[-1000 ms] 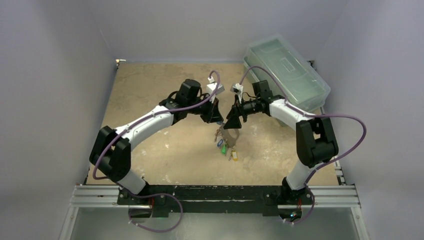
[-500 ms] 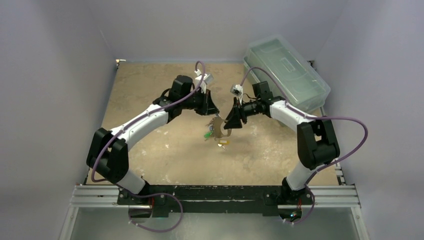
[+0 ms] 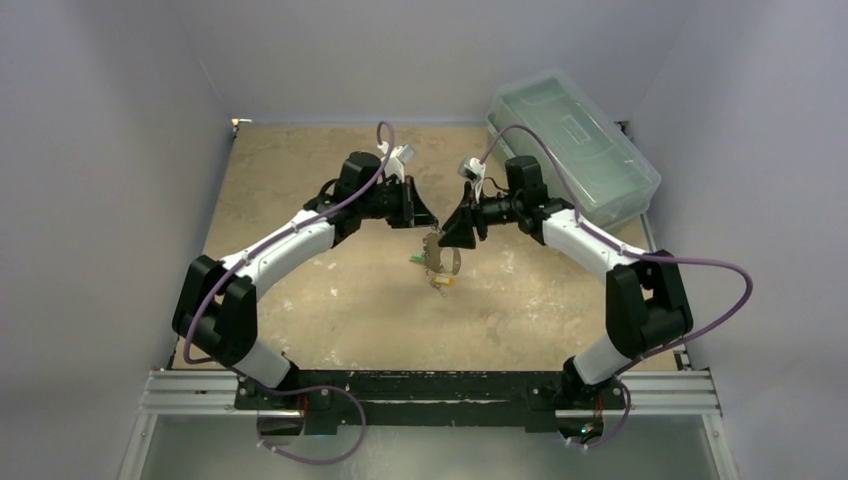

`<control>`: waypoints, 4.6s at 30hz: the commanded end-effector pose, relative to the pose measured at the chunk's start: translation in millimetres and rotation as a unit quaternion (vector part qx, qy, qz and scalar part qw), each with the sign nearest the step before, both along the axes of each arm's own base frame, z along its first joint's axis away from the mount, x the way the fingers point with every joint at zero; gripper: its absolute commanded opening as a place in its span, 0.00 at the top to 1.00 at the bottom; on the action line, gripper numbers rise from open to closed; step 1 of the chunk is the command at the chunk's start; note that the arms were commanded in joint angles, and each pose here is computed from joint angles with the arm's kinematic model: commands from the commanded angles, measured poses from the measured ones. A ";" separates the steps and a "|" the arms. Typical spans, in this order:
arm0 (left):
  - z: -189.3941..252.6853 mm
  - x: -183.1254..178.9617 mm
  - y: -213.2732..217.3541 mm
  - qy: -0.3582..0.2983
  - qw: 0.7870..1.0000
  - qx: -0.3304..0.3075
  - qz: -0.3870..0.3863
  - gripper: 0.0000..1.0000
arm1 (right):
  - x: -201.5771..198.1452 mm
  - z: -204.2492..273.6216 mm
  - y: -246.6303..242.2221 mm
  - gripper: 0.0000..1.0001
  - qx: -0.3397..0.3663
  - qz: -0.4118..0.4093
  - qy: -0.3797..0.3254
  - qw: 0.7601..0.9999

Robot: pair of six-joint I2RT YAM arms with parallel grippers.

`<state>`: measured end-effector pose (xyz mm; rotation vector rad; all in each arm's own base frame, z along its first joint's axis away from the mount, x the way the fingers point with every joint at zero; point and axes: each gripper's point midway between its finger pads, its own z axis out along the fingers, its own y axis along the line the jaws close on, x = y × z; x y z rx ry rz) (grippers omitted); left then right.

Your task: Remove the keys from the keyring

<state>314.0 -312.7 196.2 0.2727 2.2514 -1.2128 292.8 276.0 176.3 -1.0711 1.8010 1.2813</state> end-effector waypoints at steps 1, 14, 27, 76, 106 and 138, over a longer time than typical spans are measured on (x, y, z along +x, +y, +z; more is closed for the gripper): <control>27.4 8.2 2.4 -0.003 0.999 -0.048 0.022 1.00 | 15.5 -12.8 -0.8 0.42 -0.031 -0.042 -0.019 0.998; 16.4 17.1 16.6 0.031 0.994 -0.083 0.056 1.00 | 3.2 -27.7 21.9 0.55 -0.029 -0.007 -0.010 1.000; 3.8 17.9 33.4 0.051 0.993 -0.079 0.078 1.00 | 12.6 -20.8 20.4 1.00 -0.038 -0.016 -0.043 0.998; -52.0 -56.1 100.5 -0.458 0.793 0.080 -0.394 0.24 | -52.3 9.5 2.5 1.00 -0.084 0.151 -0.059 0.983; -52.0 -92.6 50.8 -0.437 0.788 0.005 -0.434 0.58 | -74.5 37.6 13.9 1.00 -0.070 0.183 -0.084 0.977; -23.3 -80.1 72.2 -0.414 0.795 0.095 -0.432 1.00 | -56.5 -9.1 2.3 1.00 -0.110 0.151 -0.076 0.980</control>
